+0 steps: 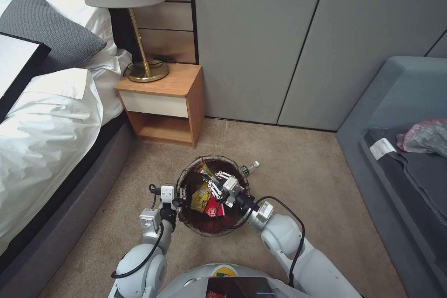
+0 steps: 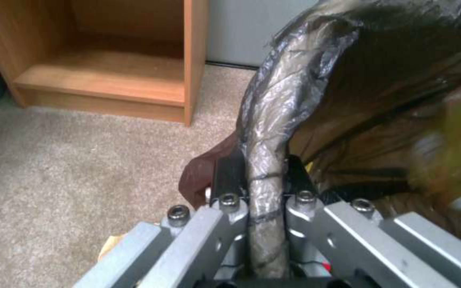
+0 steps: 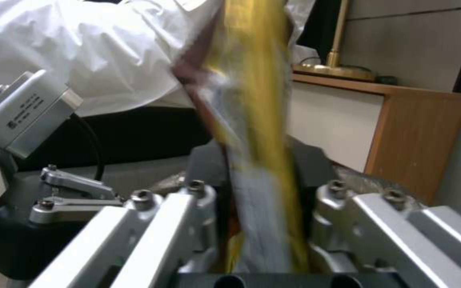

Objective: Pick up the trash bin, then pick up the garbage from the floor and place it into the trash bin.

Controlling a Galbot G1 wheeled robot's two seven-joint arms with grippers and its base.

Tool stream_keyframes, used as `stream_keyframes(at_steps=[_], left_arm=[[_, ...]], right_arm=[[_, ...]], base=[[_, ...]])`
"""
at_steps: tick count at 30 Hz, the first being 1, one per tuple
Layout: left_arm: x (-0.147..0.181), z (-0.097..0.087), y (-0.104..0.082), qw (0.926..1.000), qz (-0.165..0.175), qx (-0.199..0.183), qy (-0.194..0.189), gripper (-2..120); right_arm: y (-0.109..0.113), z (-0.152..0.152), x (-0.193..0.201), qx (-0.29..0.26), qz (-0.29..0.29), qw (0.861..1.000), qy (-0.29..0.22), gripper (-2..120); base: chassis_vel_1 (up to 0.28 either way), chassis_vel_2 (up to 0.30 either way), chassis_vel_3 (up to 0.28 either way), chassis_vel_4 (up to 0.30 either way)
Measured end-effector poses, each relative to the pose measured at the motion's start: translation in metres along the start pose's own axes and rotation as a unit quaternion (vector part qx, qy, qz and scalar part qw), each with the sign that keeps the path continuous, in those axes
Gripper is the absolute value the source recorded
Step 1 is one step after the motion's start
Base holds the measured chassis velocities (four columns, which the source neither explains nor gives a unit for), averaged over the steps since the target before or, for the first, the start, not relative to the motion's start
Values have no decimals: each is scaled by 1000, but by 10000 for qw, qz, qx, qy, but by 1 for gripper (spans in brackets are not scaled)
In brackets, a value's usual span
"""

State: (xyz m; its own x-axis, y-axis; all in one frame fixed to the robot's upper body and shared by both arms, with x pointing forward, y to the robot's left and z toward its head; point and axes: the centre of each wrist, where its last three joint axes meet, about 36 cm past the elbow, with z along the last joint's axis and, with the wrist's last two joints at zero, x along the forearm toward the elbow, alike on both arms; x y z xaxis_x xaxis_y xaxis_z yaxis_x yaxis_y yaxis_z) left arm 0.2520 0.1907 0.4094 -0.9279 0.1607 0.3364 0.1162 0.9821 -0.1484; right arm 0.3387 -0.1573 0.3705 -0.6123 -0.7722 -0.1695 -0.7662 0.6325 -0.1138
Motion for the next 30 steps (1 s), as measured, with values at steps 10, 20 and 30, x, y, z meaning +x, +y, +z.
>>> stream_keyframes(at_steps=[10,20,30], left_arm=[[-3,-1,1,10000,-3,17,-25,2],[-2,-1,2,10000,-67,8,66,2],[-4,3,4,9998,-97,-11,154,2]], right_arm=[[10,13,5,4,20,9999,108,63],[8,8,10,122,80,9999,34,96],[-16,-58,18,623,782,9919,-789,100]], base=[[0,0,0,0],[0,0,0,0],[0,0,0,0]])
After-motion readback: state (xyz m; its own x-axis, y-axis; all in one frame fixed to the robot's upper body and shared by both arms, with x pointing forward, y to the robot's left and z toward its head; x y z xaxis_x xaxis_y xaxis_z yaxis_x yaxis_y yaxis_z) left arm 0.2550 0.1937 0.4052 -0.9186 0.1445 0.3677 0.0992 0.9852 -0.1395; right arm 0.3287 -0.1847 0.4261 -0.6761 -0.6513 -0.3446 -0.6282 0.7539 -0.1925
